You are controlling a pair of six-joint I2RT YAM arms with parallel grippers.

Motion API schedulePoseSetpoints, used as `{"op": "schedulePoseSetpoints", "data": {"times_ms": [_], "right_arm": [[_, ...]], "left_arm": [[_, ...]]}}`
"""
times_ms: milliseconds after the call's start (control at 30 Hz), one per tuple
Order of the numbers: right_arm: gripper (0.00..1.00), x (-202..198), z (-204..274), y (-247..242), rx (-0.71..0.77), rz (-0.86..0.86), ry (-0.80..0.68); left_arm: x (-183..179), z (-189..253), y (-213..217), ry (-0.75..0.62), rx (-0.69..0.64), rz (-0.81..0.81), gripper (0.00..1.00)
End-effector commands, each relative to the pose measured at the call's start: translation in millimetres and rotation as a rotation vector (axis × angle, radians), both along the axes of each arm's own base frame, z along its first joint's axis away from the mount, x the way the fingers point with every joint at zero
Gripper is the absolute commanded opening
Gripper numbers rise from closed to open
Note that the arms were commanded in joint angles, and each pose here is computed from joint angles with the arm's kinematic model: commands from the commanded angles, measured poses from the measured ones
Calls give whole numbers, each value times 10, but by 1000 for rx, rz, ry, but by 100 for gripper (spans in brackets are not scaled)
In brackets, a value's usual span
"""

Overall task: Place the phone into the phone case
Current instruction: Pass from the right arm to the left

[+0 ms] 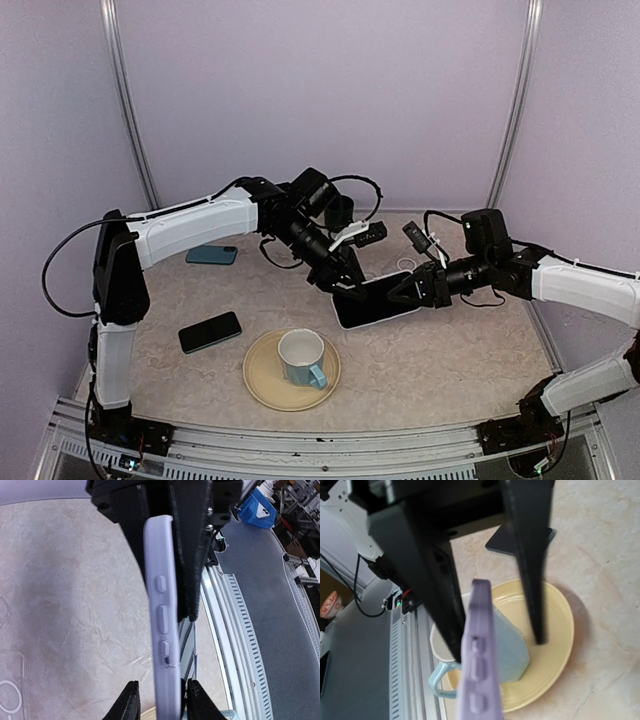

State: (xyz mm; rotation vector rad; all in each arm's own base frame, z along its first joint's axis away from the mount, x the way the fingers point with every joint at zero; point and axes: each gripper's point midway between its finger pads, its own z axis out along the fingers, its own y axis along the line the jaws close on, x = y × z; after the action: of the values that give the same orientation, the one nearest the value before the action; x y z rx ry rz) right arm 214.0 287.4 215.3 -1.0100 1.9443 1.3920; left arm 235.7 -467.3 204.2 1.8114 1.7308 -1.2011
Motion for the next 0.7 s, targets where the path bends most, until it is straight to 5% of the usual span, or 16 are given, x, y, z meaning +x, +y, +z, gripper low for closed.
{"op": "schedulePoseSetpoints", "data": {"times_ms": [0, 167, 300, 667], "right_arm": [[0, -24, 296, 52, 53, 28, -91], [0, -3, 284, 49, 47, 17, -94], [2, 36, 308, 40, 42, -8, -106], [70, 164, 376, -24, 34, -101, -125]], "left_arm": [[-39, 51, -45, 10, -17, -23, 24], [-39, 17, -52, 27, -15, -24, 4], [20, 63, -55, 38, -38, -9, 0], [262, 427, 38, 61, -193, 96, 0]]}}
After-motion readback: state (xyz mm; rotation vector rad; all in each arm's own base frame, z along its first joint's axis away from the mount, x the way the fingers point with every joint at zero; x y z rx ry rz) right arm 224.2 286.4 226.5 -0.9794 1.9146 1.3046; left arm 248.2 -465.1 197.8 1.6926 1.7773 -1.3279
